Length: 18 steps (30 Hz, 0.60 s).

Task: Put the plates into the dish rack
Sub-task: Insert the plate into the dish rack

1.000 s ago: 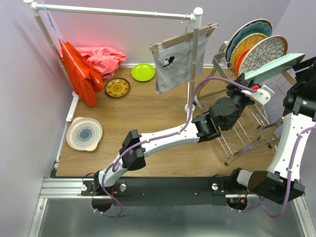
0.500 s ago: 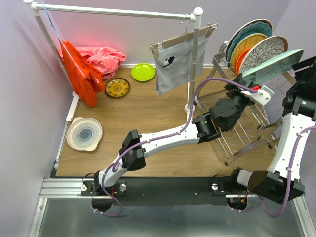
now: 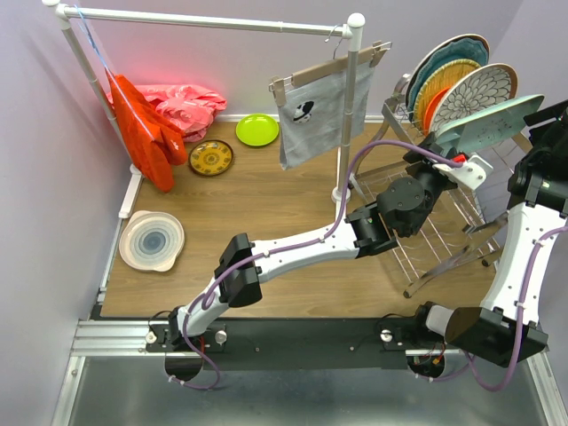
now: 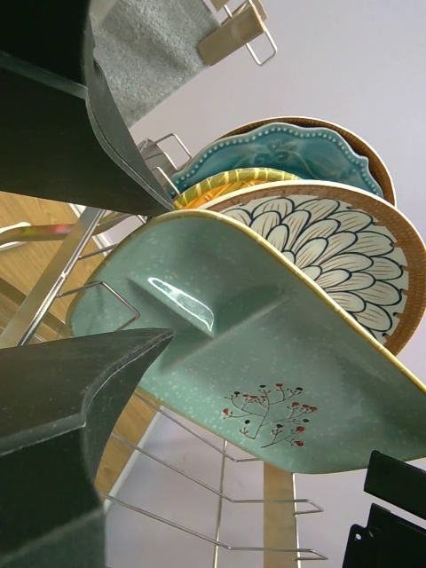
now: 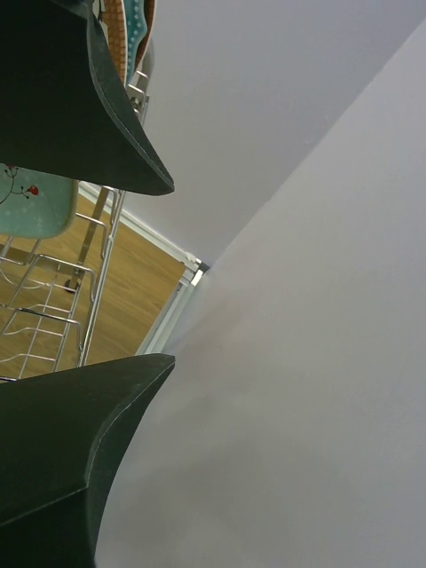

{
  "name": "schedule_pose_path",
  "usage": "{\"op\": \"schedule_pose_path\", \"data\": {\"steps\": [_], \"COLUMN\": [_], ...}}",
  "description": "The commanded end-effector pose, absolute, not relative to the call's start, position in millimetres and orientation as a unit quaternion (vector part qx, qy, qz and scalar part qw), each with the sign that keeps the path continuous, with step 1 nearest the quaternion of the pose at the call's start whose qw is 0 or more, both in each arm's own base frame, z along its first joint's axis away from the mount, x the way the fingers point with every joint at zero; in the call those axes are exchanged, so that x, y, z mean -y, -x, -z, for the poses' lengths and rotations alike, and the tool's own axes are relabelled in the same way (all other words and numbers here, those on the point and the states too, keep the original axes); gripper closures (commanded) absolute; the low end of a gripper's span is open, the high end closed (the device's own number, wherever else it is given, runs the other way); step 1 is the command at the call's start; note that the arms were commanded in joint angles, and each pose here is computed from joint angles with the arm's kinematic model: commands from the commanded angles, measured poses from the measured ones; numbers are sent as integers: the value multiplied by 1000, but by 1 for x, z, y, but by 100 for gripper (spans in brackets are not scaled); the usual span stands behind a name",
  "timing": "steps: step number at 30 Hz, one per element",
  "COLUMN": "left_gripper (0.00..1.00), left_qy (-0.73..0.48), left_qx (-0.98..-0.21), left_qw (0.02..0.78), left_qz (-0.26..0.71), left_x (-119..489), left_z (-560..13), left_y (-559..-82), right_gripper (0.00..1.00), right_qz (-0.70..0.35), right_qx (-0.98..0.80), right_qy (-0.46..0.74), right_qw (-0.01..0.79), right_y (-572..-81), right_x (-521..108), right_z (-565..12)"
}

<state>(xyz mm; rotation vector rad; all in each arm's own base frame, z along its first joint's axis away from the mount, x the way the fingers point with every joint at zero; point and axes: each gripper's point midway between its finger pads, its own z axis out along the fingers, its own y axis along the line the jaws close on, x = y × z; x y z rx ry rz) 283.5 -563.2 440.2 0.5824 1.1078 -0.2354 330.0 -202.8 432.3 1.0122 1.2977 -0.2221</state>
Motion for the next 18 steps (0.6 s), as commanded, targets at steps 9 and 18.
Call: {"op": "schedule_pose_path", "data": {"steps": [9, 18], "left_gripper": [34, 30], "left_qy": [-305, -285], "left_qx": [-521, -521], "left_qw": [783, 787], "left_qz": [153, 167], "left_x": [584, 565], "left_z": [-423, -442], "left_y": [-250, -246], "right_gripper": [19, 19], "right_qz": [82, 83], "right_qx": [-604, -612], "right_qy": [-434, -416], "right_qw": [663, 668], "right_y": [-336, -330], "right_x": [193, 187], "right_z": [-419, -425]}}
